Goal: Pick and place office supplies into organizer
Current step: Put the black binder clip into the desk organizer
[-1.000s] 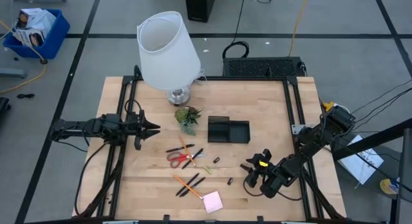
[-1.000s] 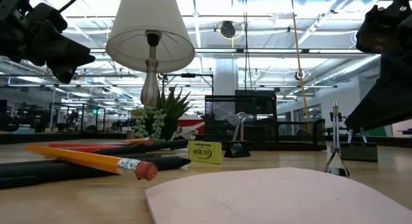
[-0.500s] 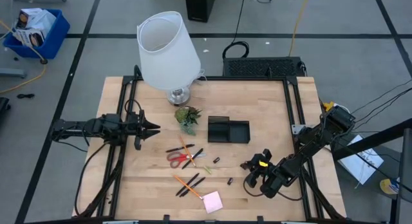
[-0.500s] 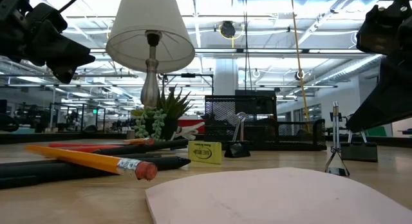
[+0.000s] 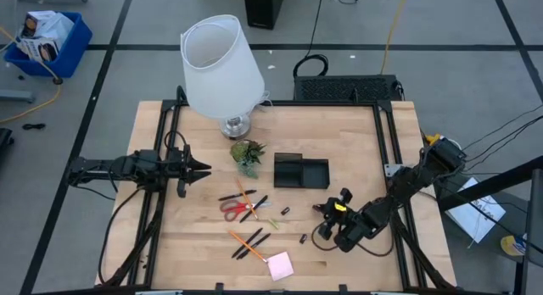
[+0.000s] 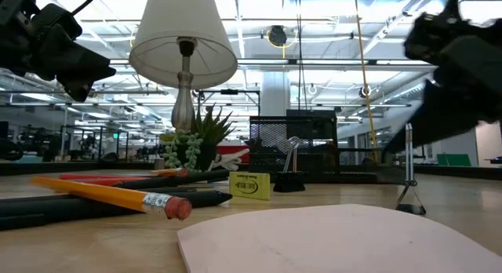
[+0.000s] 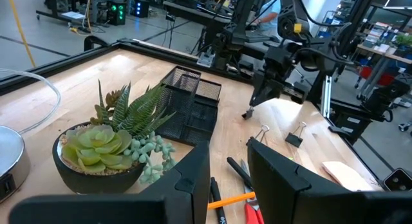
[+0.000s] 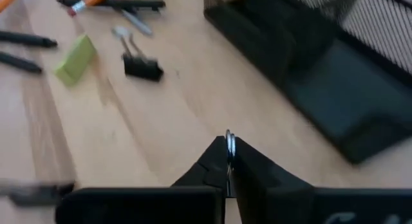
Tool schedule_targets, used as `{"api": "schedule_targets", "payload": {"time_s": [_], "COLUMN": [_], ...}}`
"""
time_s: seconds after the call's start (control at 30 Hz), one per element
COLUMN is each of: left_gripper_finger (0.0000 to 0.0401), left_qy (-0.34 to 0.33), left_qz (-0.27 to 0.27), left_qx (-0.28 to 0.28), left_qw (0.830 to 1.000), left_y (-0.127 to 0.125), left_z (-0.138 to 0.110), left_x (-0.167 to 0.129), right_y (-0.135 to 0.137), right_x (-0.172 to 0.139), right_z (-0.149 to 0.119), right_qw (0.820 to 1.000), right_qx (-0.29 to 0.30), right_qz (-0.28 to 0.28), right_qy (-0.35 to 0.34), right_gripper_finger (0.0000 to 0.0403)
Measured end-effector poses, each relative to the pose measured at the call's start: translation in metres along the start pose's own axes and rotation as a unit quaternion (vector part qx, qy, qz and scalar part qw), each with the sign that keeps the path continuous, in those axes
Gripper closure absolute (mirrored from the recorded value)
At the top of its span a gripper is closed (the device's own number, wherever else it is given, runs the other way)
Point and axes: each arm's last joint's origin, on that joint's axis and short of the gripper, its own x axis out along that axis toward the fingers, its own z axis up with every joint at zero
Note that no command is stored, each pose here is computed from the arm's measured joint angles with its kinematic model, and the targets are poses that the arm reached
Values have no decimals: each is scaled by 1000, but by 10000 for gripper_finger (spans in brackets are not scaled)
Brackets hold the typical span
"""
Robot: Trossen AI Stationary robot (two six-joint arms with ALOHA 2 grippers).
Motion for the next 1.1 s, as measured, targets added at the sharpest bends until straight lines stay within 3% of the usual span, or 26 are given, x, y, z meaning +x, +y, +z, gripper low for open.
{"api": "schedule_targets", "payload": {"time_s": [0.3,0.5,0.9,1.1], "left_gripper_finger": [293,293,293,293], "left_qy": [0,0,0,0], "left_qz": [0,0,0,0], "left_qx": [0,0,0,0], "left_qw": [1000,1000,1000,1000], "left_y": [0,0,0,0], "left_z": [0,0,0,0], "left_x": [0,0,0,0], "right_y": [1,-16,-37,-40], "right_x": [33,57,76,80], "right_z": [50,75,96,98], "right_qw": [993,992,991,992], "right_qx": [-74,-91,-94,-92], "right_qz": [15,36,18,51], "right_qy": [-87,-79,-90,-74], "right_gripper_finger": [390,393,390,388]}}
